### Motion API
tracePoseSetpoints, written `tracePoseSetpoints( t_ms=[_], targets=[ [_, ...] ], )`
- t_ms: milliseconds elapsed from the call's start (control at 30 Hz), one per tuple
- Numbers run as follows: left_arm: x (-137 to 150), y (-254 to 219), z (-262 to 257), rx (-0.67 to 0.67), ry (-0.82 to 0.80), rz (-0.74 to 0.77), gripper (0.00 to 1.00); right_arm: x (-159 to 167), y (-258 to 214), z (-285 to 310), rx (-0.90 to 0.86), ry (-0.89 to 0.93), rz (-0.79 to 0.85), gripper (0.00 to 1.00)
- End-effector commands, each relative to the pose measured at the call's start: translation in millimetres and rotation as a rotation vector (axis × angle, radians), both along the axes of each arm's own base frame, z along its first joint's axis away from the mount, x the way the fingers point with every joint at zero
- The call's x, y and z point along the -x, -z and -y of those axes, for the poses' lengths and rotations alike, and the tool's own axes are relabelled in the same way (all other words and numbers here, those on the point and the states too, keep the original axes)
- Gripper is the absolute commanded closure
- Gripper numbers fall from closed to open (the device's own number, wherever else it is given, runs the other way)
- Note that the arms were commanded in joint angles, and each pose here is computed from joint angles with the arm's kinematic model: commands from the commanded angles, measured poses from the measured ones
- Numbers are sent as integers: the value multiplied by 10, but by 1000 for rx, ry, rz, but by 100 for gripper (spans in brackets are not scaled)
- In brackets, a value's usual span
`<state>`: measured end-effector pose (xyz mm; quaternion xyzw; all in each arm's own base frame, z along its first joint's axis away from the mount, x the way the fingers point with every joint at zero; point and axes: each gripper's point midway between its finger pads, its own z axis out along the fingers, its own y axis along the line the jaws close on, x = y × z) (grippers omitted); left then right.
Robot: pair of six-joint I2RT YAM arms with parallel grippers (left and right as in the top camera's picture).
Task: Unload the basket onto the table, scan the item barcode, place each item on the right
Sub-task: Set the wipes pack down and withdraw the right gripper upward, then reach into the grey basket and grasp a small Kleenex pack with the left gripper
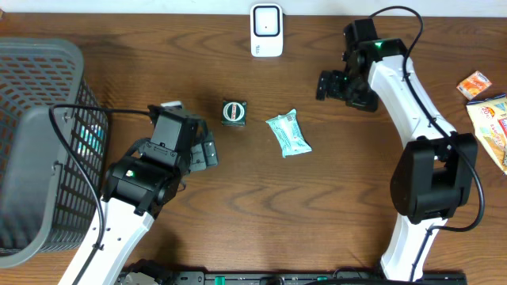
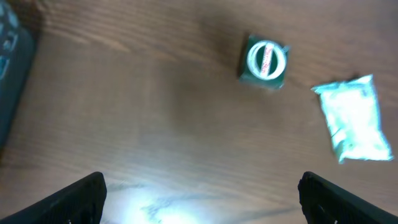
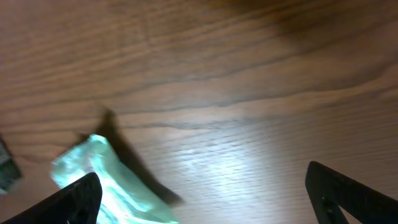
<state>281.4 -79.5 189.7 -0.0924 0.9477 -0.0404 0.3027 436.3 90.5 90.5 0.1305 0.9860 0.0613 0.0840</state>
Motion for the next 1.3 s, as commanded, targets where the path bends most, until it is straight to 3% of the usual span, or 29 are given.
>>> tracePoseSetpoints(
  t_ms=[0, 133, 367, 533, 700, 900, 1133, 1267],
  targets=[
    [9, -2, 132, 87, 10, -17, 2, -61, -97, -119, -24, 80, 36, 1],
    [-119, -159, 196, 128, 21, 58, 2, -59, -94, -128, 28, 66, 50, 1],
    [-380, -1030, -135, 110, -16, 250, 2, -58, -95, -134, 29, 64, 50, 1],
    [-383, -1748, -873, 60, -199, 390, 2, -59, -95, -133, 29, 64, 50, 1],
    [-186, -2111, -1932, -25, -525, 496, 2, -59, -95, -133, 29, 64, 50, 1],
    [4, -1710, -2945, -43, -823, 376, 2, -58, -94, -133, 29, 64, 50, 1],
    [-299, -694, -3286, 171, -825, 106, 2, -57, -95, -139, 29, 63, 50, 1],
    [-362, -172, -3326, 207, -806, -54, 2, -58, -95, -137, 29, 63, 50, 1]
  ],
)
